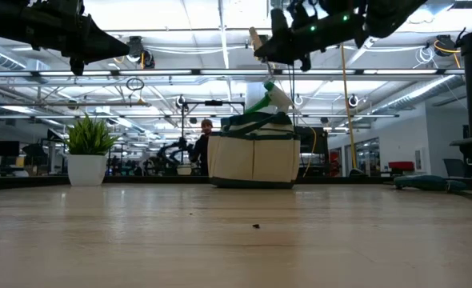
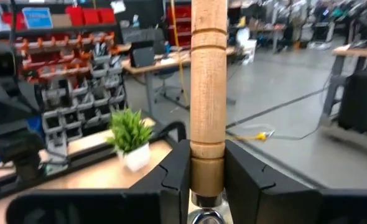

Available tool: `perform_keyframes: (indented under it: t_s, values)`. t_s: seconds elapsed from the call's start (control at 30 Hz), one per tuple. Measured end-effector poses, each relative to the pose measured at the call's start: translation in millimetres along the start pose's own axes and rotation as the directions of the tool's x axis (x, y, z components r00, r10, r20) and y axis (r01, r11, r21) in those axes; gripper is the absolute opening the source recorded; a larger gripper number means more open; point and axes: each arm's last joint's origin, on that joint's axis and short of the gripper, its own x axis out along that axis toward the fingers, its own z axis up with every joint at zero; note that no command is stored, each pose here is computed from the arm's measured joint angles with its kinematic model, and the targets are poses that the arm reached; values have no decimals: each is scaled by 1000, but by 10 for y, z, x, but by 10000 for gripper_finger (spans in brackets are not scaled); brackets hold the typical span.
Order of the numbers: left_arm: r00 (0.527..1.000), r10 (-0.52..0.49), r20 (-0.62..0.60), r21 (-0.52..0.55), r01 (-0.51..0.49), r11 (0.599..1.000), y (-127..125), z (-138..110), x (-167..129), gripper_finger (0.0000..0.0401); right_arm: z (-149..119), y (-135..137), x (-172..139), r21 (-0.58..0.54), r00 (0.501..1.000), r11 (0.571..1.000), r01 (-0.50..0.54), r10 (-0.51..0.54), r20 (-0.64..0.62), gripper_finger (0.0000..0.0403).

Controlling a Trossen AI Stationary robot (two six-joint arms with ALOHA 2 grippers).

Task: Pick & Place Garden tools in Gardening bag
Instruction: Put the top brown hand rake into the gardening bag

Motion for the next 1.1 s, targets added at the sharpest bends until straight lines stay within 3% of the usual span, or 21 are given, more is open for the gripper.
perform_keyframes:
  t_s: [0.4,1.1]
  values:
    - [1000,-1,-2,0,1,1000,0,-2,0,42,-385,-175,256,63,987,996,-64,72,-143,62]
    - [999,4,-48,8,-3,1000,6,-47,-1,42,-559,-308,254,-5,956,1000,30,-30,-293,62]
